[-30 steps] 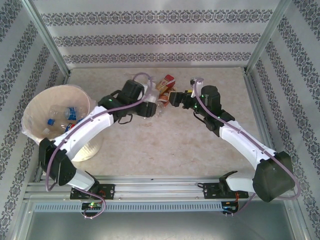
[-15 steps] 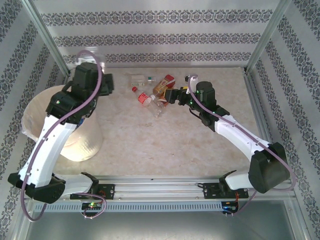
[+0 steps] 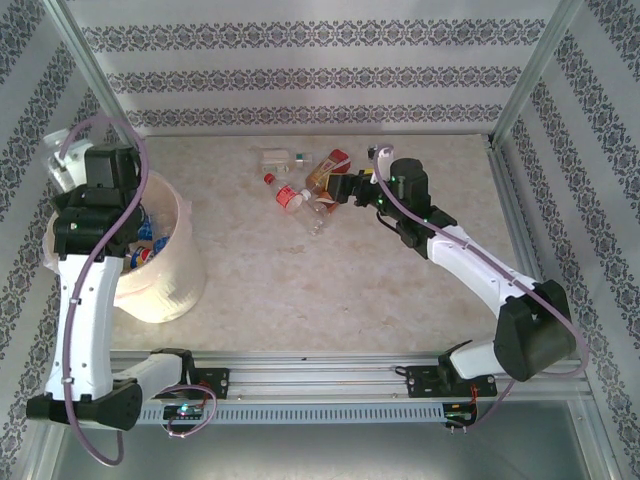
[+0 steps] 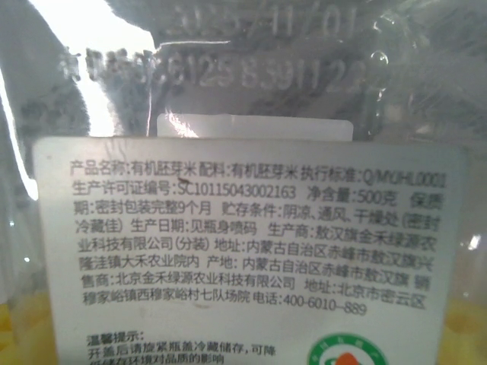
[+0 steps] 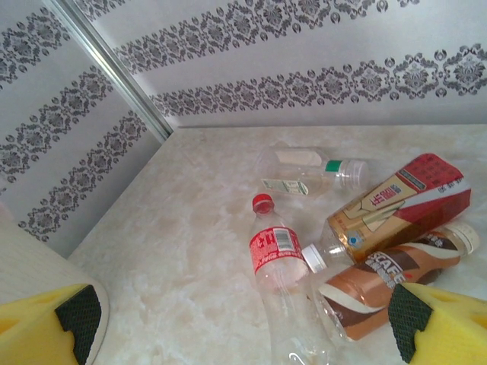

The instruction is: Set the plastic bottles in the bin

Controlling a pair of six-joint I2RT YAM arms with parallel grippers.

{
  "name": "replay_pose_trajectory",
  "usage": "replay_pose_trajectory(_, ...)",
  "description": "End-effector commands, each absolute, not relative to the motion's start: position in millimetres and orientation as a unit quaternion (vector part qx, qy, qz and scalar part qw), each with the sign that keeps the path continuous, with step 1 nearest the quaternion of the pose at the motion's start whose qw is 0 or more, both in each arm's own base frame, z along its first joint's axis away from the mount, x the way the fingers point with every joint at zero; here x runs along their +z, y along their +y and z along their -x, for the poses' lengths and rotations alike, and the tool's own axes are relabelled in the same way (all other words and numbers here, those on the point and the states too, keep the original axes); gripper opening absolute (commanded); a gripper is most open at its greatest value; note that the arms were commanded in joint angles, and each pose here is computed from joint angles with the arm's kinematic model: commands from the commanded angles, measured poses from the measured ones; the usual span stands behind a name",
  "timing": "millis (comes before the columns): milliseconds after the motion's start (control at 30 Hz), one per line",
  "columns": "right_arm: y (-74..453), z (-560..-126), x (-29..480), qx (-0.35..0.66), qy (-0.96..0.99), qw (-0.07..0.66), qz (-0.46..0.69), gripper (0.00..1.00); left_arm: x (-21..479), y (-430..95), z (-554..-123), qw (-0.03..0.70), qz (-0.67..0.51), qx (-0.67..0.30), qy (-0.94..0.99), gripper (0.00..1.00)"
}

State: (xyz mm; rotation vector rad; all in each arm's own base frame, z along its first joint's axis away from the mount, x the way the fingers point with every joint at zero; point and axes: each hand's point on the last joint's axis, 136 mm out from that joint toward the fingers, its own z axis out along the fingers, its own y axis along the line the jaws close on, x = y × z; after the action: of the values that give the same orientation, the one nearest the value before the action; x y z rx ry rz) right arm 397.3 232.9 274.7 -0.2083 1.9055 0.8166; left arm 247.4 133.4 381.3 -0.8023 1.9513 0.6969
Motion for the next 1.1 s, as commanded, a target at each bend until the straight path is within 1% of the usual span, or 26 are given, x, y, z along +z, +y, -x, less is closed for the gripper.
replay_pose_trajectory(0, 240.7, -400.3, 294.1, 0.347, 0.774, 0.518, 0.108, 0.98, 358.2, 146.8, -227.7, 0.416, 0.363, 0.276, 0.787, 0.55)
replay_pose_trajectory(33, 241.7, -401.3, 296.8, 0.349, 0.772, 0.520, 0.109, 0.98, 349.3, 151.1, -221.6, 0.403, 0.377, 0.278, 0.786, 0.57)
replay_pose_trajectory(167, 245.0, -403.6, 299.0, 0.353, 0.771, 0.518, 0.112, 0.98, 329.0, 168.2, -190.7, 0.357, 0.432, 0.309, 0.769, 0.68)
replay_pose_trajectory(233, 245.2, -404.9, 296.9, 0.353, 0.772, 0.516, 0.113, 0.98, 324.1, 170.9, -182.1, 0.347, 0.449, 0.312, 0.762, 0.78)
replay_pose_trajectory(300, 245.8, -405.4, 296.1, 0.353, 0.773, 0.515, 0.112, 0.98, 322.0, 169.1, -183.3, 0.346, 0.453, 0.302, 0.764, 0.87)
replay_pose_trajectory(333, 245.9, -405.4, 296.3, 0.353, 0.773, 0.515, 0.112, 0.98, 322.0, 166.9, -186.9, 0.349, 0.451, 0.290, 0.768, 0.89)
replay_pose_trajectory(500, 245.4, -404.8, 296.1, 0.354, 0.774, 0.514, 0.109, 0.98, 326.6, 159.3, -195.4, 0.359, 0.449, 0.255, 0.778, 0.99)
replay_pose_trajectory(700, 244.6, -405.1, 296.2, 0.353, 0.774, 0.514, 0.105, 0.98, 333.4, 150.9, -196.8, 0.377, 0.445, 0.222, 0.781, 1.00)
replay_pose_trajectory(900, 246.1, -406.4, 295.9, 0.356, 0.775, 0.512, 0.103, 0.98, 334.9, 139.9, -209.3, 0.392, 0.432, 0.177, 0.793, 1.00)
replay_pose_trajectory(1000, 245.8, -407.1, 292.6, 0.354, 0.777, 0.510, 0.102, 0.98, 333.3, 130.2, -221.5, 0.399, 0.420, 0.140, 0.803, 1.00)
replay_pose_trajectory(1067, 246.3, -408.2, 291.3, 0.356, 0.778, 0.508, 0.100, 0.98, 334.5, 117.1, -234.1, 0.410, 0.403, 0.093, 0.813, 1.00)
